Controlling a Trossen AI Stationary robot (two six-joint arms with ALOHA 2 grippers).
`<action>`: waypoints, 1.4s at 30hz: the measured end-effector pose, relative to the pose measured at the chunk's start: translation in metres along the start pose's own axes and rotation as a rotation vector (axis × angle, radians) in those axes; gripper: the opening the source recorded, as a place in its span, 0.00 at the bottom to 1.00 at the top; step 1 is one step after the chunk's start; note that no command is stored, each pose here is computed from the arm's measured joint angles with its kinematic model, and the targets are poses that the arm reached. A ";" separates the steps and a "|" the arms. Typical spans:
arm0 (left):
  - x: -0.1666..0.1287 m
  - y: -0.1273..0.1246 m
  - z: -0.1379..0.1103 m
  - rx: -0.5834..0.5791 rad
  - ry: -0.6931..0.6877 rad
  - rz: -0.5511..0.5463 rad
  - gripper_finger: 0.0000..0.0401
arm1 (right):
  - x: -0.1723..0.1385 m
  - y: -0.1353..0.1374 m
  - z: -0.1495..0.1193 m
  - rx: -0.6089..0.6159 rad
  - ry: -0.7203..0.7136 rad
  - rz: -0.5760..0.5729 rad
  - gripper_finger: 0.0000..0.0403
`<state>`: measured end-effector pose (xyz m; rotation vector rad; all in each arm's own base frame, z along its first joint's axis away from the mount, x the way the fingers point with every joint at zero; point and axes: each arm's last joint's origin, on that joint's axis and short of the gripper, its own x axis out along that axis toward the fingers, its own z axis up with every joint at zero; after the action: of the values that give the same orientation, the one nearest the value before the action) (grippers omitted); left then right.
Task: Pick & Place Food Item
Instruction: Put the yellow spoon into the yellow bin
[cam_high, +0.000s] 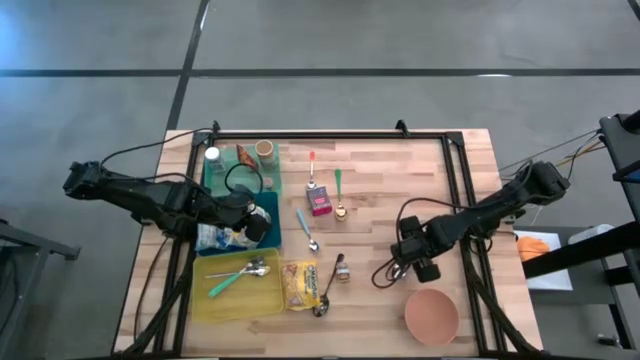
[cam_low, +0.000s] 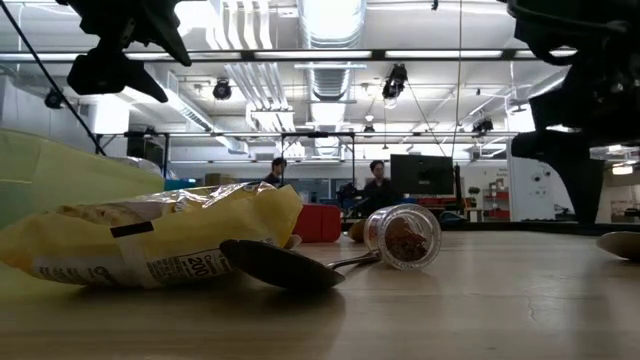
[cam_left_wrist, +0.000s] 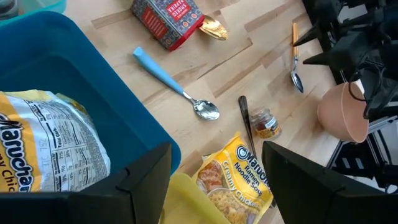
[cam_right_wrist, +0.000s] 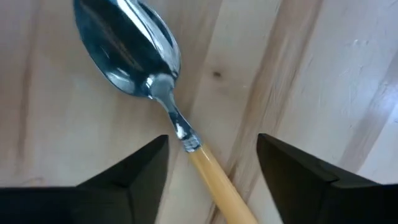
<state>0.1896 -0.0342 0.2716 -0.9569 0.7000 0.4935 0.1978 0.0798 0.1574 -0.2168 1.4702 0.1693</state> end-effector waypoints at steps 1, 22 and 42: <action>0.000 0.000 0.000 0.000 0.000 0.000 0.64 | 0.002 0.000 -0.002 -0.006 0.005 -0.007 0.54; 0.000 0.001 0.000 0.013 0.002 0.005 0.64 | 0.005 0.018 -0.005 -0.105 -0.004 -0.054 0.39; 0.000 0.001 0.000 0.004 0.011 0.001 0.64 | 0.023 0.022 0.001 -0.125 0.064 -0.075 0.07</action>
<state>0.1893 -0.0342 0.2710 -0.9561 0.7115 0.4880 0.1958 0.1007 0.1334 -0.3813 1.5144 0.1953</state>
